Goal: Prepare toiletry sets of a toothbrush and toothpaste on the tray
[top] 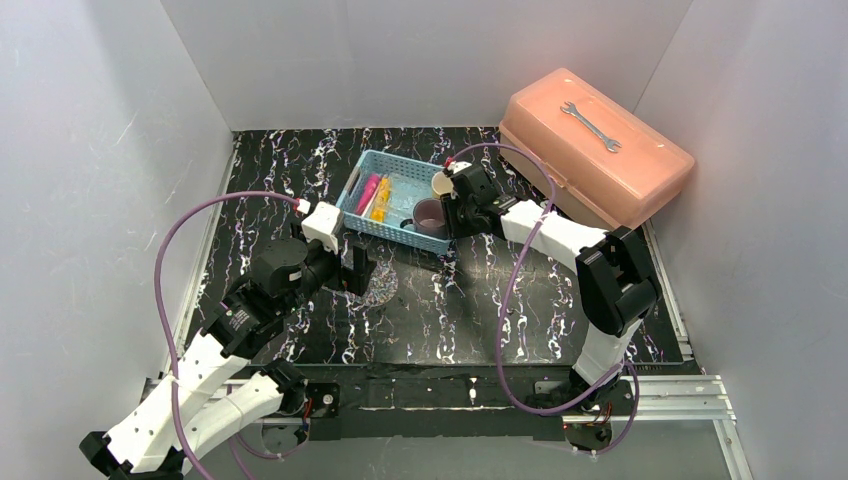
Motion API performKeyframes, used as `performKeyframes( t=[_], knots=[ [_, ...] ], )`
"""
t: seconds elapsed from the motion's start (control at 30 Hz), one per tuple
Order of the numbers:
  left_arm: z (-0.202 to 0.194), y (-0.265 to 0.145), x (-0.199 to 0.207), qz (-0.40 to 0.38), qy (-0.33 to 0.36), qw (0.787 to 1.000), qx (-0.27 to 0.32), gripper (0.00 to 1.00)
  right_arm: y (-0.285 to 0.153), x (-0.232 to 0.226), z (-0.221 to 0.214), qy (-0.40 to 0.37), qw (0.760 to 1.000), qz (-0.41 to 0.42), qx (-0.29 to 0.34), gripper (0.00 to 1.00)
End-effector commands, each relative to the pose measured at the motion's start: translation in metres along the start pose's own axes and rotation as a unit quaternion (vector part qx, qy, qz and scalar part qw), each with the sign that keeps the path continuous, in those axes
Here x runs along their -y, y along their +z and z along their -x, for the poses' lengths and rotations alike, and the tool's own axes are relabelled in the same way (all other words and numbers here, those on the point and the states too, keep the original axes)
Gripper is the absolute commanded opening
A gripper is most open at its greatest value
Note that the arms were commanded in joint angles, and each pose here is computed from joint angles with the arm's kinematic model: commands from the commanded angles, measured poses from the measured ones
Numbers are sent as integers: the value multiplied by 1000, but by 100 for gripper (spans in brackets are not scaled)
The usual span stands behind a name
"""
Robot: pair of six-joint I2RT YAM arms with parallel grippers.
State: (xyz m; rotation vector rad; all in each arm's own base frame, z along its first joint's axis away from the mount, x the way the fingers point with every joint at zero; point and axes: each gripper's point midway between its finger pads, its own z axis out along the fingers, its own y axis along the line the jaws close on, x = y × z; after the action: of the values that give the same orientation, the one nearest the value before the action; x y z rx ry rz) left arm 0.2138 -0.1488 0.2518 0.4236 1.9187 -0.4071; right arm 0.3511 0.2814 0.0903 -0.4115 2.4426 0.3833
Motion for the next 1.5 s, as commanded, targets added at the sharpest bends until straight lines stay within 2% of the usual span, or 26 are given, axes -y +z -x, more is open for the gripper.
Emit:
performKeyframes(
  t=[0.0, 0.23, 0.5, 0.73, 0.87, 0.93, 1.03, 1.27, 1.47],
  knots=[
    [3, -1, -2, 6, 7, 1000, 3, 98, -9, 19, -50, -104, 990, -12, -98, 1],
    [3, -1, -2, 5, 7, 1000, 3, 98, -17, 42, -39, -131, 987, -51, -82, 1],
    [4, -2, 1, -3, 4, 1000, 3, 98, -14, 64, -37, -96, 988, -75, -94, 1],
    [5, -3, 1, -4, 4, 1000, 7, 98, -13, 60, -35, -69, 991, -71, -92, 2],
    [4, -3, 1, -3, 5, 1000, 4, 98, -13, 56, -35, -50, 993, -65, -90, 18],
    [4, -2, 1, -3, 5, 1000, 4, 98, -13, 54, -35, -40, 994, -61, -87, 21],
    [5, -2, 1, -3, 6, 1000, 5, 98, -15, 50, -34, -27, 995, -56, -82, 31],
    [4, -2, 1, -3, 6, 1000, 4, 98, -16, 47, -36, -2, 995, -52, -84, 43],
    [4, -3, 1, -3, 6, 1000, 5, 98, -13, 42, -35, 26, 996, -46, -75, 42]
  ],
)
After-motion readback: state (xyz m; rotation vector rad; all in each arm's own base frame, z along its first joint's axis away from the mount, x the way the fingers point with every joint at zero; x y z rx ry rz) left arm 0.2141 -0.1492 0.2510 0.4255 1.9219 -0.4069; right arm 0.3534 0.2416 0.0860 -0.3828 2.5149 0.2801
